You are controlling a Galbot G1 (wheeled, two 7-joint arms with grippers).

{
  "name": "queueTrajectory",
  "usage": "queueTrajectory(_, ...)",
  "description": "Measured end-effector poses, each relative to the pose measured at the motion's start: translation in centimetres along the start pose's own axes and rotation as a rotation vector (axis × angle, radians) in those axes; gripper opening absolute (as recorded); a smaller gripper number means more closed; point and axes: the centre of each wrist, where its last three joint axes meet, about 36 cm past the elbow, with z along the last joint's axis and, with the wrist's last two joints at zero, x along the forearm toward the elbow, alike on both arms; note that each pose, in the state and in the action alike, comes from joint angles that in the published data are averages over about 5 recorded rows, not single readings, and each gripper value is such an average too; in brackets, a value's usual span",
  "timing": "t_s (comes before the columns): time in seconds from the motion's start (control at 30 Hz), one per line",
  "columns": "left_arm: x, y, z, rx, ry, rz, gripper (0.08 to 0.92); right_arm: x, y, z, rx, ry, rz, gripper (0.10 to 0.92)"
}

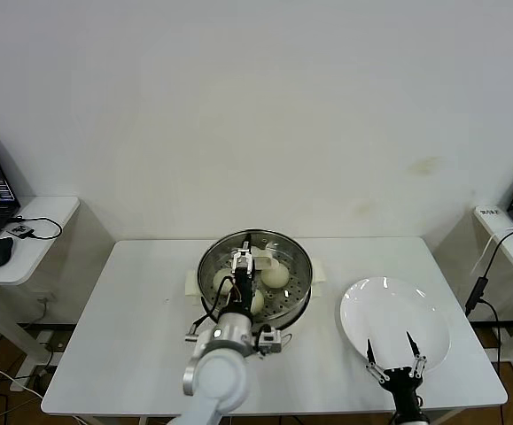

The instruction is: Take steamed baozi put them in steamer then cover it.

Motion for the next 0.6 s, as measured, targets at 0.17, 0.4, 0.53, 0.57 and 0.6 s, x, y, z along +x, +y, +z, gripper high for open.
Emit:
queueTrajectory(0.17, 2.6, 1.2, 1.5, 0.053, -0.014, -0.013, 0.822, 0.1, 0.3, 0.0, -0.003, 0.002, -0.007, 0.823)
queueTrajectory(0.4, 6.7, 2.4, 4.4, 0.232, -0.045, -0.006, 0.823, 0.4, 0.2, 0.0, -0.009, 0.01, -0.02, 0.823)
queueTrajectory(0.53, 8.5, 1.9, 7.3, 0.397, -0.074, -0.005, 0.823, 0.6, -0.1, -0.3, -0.012, 0.012, -0.028, 0.823)
queueTrajectory(0.57, 8.9, 1.6, 8.1, 0.444, -0.08, -0.007, 0.823, 0.7, -0.3, -0.3, -0.014, 0.012, -0.031, 0.823)
queueTrajectory(0.6, 9.3, 1.3, 9.0, 0.49, -0.084, -0.009, 0.823, 0.8, -0.4, -0.4, -0.015, 0.012, -0.035, 0.823)
